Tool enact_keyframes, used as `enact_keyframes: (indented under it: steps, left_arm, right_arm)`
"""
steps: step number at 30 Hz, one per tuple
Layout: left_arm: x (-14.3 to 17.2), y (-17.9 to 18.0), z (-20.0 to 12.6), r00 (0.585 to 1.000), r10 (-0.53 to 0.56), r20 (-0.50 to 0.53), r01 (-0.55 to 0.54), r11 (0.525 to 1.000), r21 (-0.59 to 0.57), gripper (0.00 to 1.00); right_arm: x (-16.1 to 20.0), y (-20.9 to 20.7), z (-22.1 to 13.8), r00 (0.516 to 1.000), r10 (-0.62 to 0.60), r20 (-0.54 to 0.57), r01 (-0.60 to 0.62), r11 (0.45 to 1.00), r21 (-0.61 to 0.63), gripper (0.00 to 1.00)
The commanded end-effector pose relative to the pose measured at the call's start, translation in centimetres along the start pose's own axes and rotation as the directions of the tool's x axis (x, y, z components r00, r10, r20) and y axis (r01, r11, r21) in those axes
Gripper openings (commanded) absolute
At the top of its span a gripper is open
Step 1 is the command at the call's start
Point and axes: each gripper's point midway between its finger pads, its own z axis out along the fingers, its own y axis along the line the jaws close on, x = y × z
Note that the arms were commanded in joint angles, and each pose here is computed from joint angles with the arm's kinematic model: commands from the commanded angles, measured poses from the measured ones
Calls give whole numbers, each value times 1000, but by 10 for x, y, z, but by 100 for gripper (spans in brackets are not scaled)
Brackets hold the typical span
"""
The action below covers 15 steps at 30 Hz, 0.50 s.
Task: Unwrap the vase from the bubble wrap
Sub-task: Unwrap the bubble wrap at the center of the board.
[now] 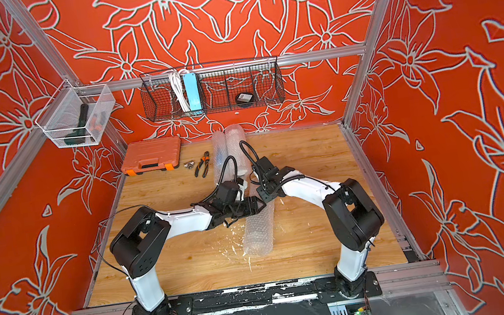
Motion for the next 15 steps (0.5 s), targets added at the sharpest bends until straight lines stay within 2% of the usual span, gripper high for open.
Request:
enact_keyframes:
  steps: [1, 5, 7, 12, 15]
  left_arm:
    - [32, 28, -2, 996, -23, -83, 15, 996, -90, 70]
    - [36, 32, -4, 996, -38, -82, 30, 995, -95, 69]
    - [37, 34, -5, 996, -48, -74, 40, 994, -100, 67]
    - [39, 44, -6, 995, -82, -52, 75, 988, -134, 64]
    - [40, 52, -9, 994, -104, -33, 97, 982, -164, 64]
  right_arm:
    - [4, -19, 8, 999, -38, -38, 42, 992, 119, 29]
    - [5, -21, 15, 996, -58, -66, 67, 989, 135, 27]
    - [4, -20, 16, 995, -66, -68, 75, 988, 132, 22]
    - [-3, -23, 6, 998, -58, -33, 62, 988, 143, 1]
    - [-9, -24, -4, 999, -39, 7, 37, 990, 138, 0]
